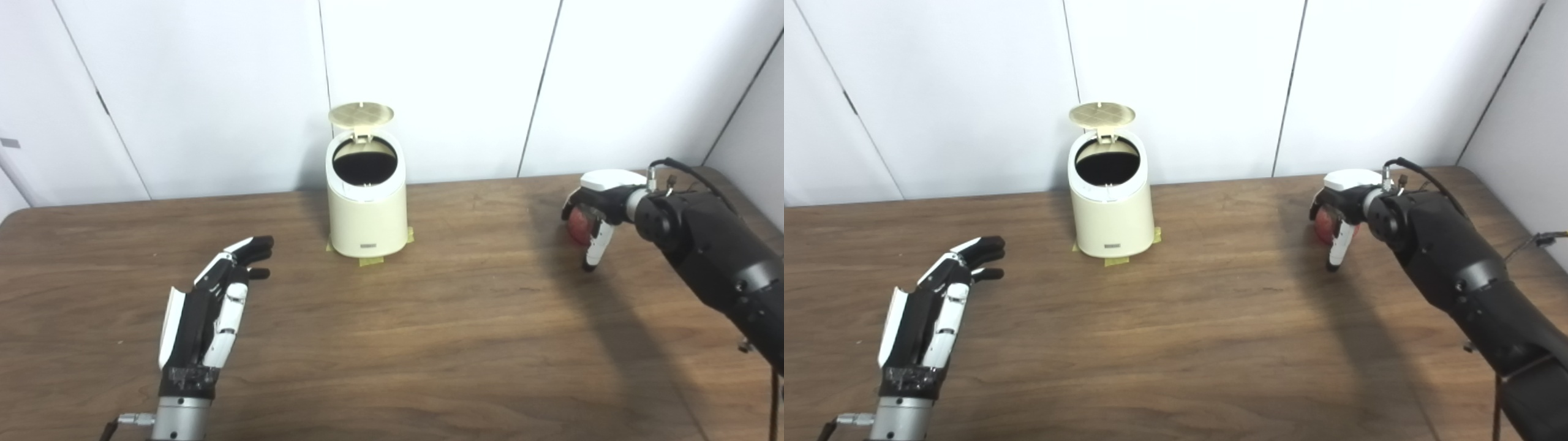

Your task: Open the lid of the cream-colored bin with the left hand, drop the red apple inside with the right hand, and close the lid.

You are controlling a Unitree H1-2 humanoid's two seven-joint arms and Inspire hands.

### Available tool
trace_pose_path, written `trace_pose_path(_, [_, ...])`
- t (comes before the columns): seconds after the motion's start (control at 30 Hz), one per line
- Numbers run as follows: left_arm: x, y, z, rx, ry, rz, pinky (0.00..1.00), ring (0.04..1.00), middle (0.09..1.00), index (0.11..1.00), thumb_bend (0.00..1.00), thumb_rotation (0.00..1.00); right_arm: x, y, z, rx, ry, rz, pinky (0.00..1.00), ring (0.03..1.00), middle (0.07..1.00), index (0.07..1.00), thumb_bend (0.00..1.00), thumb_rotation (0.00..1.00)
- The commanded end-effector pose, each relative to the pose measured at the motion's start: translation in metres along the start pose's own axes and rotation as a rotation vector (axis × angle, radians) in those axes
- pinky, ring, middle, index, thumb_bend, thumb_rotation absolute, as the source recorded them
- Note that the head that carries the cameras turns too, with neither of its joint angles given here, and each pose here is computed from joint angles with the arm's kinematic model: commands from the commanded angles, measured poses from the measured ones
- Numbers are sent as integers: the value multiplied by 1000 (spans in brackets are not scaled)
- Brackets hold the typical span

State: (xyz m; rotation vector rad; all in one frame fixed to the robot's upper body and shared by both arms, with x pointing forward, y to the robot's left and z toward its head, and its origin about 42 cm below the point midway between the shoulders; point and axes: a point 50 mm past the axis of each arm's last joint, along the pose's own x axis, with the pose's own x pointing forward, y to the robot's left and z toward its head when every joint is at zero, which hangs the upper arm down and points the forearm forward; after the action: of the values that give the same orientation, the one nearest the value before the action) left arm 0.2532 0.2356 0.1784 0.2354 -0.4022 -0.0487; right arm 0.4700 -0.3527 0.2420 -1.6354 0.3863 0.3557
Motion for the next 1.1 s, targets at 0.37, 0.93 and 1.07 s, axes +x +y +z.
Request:
trace_pose_path(0.37, [3, -1, 12, -17, -50, 3, 706, 795, 803, 773, 226, 836, 2, -17, -12, -135, 91, -351, 362, 415, 517, 498, 525, 1])
trace_pose_path(0.93, [3, -1, 9, -10, -55, 3, 702, 796, 802, 770, 231, 823, -42, -55, 27, -169, -91, -472, 311, 386, 480, 508, 519, 0])
trace_pose_path(1.07, [4, -3, 9, 5, -49, 5, 690, 792, 800, 767, 237, 818, -76, -70, 45, -46, -231, -570, 312, 406, 479, 501, 521, 0])
